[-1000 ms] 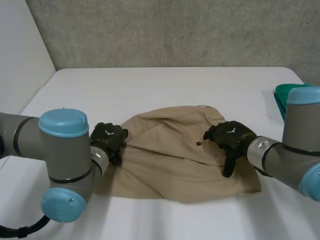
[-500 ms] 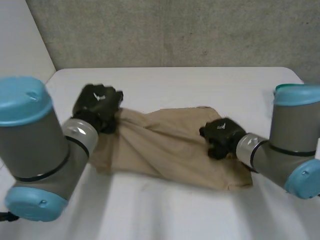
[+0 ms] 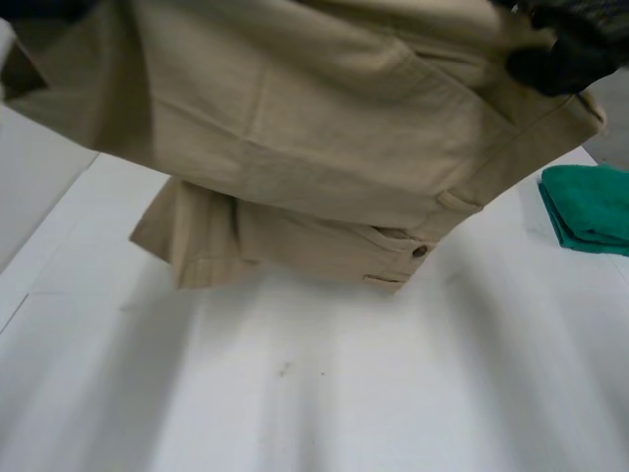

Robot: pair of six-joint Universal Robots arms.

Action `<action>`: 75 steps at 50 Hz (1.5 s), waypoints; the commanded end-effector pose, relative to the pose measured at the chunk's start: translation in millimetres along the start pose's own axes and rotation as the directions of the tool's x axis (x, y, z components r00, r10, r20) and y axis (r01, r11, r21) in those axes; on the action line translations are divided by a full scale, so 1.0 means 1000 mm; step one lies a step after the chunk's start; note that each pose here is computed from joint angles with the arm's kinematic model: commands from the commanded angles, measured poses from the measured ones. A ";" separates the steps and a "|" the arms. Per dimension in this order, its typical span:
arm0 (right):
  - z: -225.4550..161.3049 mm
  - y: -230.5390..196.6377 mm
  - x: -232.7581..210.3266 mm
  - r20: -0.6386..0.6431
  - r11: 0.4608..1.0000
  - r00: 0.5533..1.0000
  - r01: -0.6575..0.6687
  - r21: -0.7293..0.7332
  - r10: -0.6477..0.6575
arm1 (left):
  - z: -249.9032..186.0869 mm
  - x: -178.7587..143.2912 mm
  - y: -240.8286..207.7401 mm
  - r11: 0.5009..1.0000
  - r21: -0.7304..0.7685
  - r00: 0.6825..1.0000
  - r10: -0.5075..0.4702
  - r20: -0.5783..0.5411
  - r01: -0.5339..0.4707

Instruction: Fold the laundry.

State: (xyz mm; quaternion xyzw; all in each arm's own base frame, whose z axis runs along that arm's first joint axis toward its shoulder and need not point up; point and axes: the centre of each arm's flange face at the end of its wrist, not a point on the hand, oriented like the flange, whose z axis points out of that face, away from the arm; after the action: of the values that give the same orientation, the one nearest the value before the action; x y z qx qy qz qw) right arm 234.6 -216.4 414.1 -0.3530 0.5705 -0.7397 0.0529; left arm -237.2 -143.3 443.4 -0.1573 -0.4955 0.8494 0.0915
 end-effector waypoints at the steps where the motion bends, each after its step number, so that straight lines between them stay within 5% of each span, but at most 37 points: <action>1: -0.030 -0.034 0.002 0.029 0.999 0.998 0.048 0.011 -0.048 | -0.022 -0.005 -0.020 1.000 -0.005 1.000 -0.011 -0.018 0.011; 8: -0.014 -0.015 -0.003 0.092 0.997 0.995 0.051 -0.062 -0.046 | -0.014 0.005 0.007 0.995 -0.095 0.999 -0.012 -0.043 0.008; 19: 0.082 0.073 -0.040 0.210 0.976 0.978 0.036 -0.217 0.011 | 0.042 0.025 0.146 0.911 -0.405 0.996 0.050 -0.072 -0.075; 27: 0.168 0.139 -0.037 -0.020 0.988 0.997 0.073 -0.134 -0.076 | 0.103 0.044 0.236 0.898 -0.429 0.995 0.074 -0.061 -0.093; 34: 0.194 0.181 -0.055 -0.104 0.990 0.988 0.109 -0.090 -0.118 | 0.128 0.051 0.265 0.905 -0.414 0.995 0.086 -0.045 -0.097; 40: 0.178 0.178 -0.075 -0.026 0.981 0.993 0.109 -0.161 -0.114 | 0.106 0.060 0.276 0.866 -0.489 0.994 0.085 -0.067 -0.107; 50: 0.103 0.157 -0.075 0.095 0.934 0.994 0.091 -0.347 -0.061 | 0.025 0.071 0.233 0.801 -0.581 0.983 0.048 -0.176 -0.143; 61: 0.011 0.213 -0.093 0.227 0.819 0.968 0.042 -0.572 0.108 | -0.081 0.107 0.241 0.673 -0.693 0.928 -0.025 -0.373 -0.261; 75: 0.003 0.271 -0.104 0.175 0.847 0.977 -0.009 -0.531 0.120 | -0.074 0.098 0.299 0.640 -0.722 0.960 0.097 -0.264 -0.263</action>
State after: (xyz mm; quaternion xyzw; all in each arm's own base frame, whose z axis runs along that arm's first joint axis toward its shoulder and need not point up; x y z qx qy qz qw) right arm 226.7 -254.2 146.0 -0.4129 0.7546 -0.5084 0.0402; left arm -309.0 -178.3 146.3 -0.3454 -0.7605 0.5493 0.0242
